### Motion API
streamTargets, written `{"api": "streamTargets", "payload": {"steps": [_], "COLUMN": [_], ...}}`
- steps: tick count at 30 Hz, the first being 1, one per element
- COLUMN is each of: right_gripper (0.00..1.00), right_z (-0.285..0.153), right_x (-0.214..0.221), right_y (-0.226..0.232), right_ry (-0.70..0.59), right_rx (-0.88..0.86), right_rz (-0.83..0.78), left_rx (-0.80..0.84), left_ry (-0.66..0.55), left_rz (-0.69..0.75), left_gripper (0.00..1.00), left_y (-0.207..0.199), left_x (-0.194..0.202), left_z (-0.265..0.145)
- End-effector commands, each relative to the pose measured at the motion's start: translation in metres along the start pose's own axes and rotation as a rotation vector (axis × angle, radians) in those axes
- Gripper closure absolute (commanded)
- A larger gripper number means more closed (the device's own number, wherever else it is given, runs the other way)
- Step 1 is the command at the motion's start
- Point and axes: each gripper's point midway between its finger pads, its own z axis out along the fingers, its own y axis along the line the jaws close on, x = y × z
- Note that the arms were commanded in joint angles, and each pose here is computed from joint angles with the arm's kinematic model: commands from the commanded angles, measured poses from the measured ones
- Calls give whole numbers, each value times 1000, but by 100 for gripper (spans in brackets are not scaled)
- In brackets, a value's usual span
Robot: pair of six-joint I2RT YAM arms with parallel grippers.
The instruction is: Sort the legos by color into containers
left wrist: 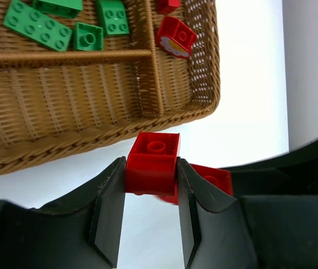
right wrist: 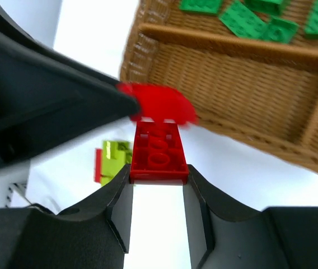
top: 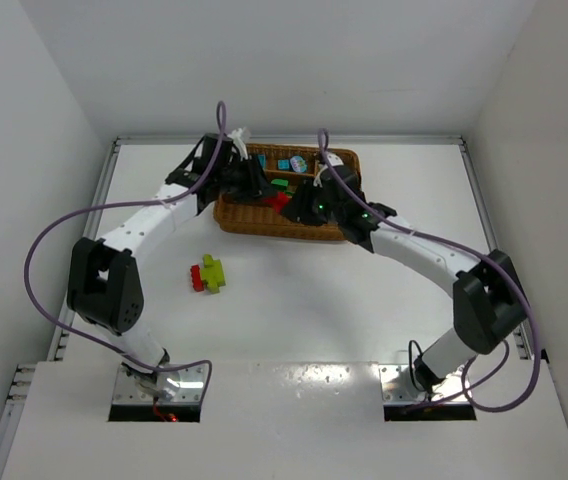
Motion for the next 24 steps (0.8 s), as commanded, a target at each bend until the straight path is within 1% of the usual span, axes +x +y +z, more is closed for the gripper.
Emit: {"api": "streamTargets", "payload": {"steps": [1,3,5,6,7,10,11,12,13,14,15,16,17,18,19,20,21,23,24], "right_gripper": [93,93,93,93,92,90,90,89,89,88,84,83,82,73,63,56,46,36,26], "right_z": [-23,-32,-41,-44,-46,-45,-42,-33,-30,-26,-15,-11,-7,1,9,12,14,12,8], "right_x": [-4,-12,-19,-16,-28,-46,-48,-41,-50,-50,-54,-47,-49,-53,-48,-51,-56,-58,-64], "right_y": [-14,-25,-54,-68,-76,-104,-112,-124,-131,-136,-144,-147,-154,-147,-156,-155,-153,-154,-152], "right_ry": [-38,-74,-102,-88,-116,-123,-116,-83,-94,-82,-73,-35,-27,-15,8,5,4,5,-13], "right_rx": [51,105,214,268,313,415,444,475,499,502,518,529,544,509,518,517,514,527,531], "right_rz": [-27,-22,-14,-8,-15,-13,-18,-13,-4,-8,-10,-8,-2,-10,-11,-11,-26,-27,-29], "left_rx": [10,9,14,14,14,22,31,24,32,31,31,34,46,47,51,48,52,55,55], "left_ry": [-52,-50,-44,-44,-44,-43,-38,-43,-37,-19,-39,-24,-26,-27,-33,-14,-20,5,-13], "left_rz": [28,27,32,32,32,38,46,36,43,45,49,53,62,63,71,72,74,71,74], "left_gripper": [100,100,100,100,100,100,100,100,100,100,100,100,100,100,100,100,100,100,100], "left_y": [-8,-8,-11,-11,-11,-16,-22,-21,-26,-26,-29,-32,-39,-39,-45,-45,-47,-50,-53], "left_x": [-19,-20,-19,-19,-19,-20,-19,-20,-18,-12,-19,-15,-15,-18,-18,-13,-16,-9,-16], "left_z": [-6,-3,0,0,0,4,7,7,11,16,15,22,22,26,26,35,37,51,53]}}
